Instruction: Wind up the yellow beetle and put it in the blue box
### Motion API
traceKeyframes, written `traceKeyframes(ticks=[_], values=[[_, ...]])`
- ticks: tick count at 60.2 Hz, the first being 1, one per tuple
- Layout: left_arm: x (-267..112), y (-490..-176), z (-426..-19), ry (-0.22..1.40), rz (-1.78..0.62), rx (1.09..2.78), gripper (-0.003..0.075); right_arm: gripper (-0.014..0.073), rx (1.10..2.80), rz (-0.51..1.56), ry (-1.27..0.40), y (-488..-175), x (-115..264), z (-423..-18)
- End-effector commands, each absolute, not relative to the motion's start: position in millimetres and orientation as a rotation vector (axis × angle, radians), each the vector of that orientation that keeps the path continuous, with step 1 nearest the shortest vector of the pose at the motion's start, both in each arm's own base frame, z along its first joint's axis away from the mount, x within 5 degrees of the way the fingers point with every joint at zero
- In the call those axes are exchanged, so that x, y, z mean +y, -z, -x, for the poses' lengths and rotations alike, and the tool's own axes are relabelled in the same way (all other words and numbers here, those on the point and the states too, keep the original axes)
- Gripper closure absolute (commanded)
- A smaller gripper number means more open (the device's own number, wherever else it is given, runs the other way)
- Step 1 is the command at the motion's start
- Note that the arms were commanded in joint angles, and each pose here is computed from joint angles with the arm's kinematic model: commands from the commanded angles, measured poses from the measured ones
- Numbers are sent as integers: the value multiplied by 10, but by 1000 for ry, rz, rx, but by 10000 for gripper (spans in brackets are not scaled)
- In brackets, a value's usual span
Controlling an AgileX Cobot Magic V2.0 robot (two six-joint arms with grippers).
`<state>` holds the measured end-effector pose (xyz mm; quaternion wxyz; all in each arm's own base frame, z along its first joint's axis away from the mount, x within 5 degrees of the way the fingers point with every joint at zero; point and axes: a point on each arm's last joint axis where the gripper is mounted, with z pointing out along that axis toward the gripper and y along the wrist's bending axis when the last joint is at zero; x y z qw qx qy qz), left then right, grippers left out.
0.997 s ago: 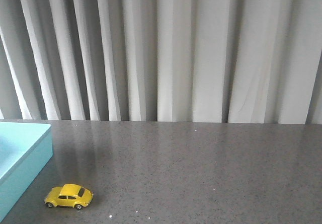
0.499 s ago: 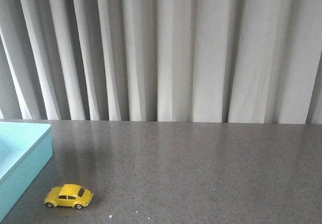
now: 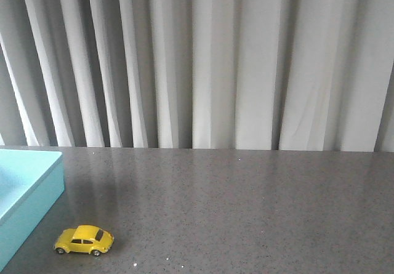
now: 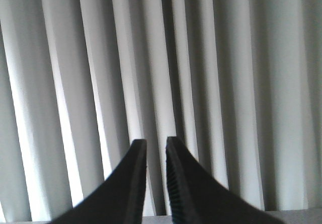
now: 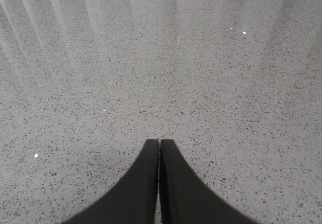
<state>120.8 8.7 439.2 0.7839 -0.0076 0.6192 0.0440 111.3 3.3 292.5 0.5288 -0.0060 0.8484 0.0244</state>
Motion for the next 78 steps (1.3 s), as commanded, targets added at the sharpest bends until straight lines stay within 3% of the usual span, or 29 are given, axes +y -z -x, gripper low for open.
traceKeyframes(ticks=[1, 8, 17, 28, 47, 57, 78], values=[[74, -4518, -1191, -137, -28, 1279, 604, 602, 1938, 12, -33, -3056, 14, -1142], [-1, -4474, -1204, -187, -184, 1319, 599, 602, 1938, 12, -33, -3056, 14, -1142], [-71, -4476, -1198, -107, -227, 1315, 589, 602, 1938, 12, -33, -3057, 14, -1142], [-109, -4599, -1303, -224, -398, 1320, 575, 602, 1938, 12, -34, -3057, 15, -1142], [-290, -4929, -1798, -45, -657, 1395, 498, 602, 1938, 12, -32, -3056, 14, -1142], [-348, -4941, -2161, 96, -813, 1594, 468, 602, 1938, 12, -32, -3056, 14, -1142], [-231, -4827, -2835, 145, -703, 1802, 463, 602, 1938, 12, -32, -3056, 14, -1142]])
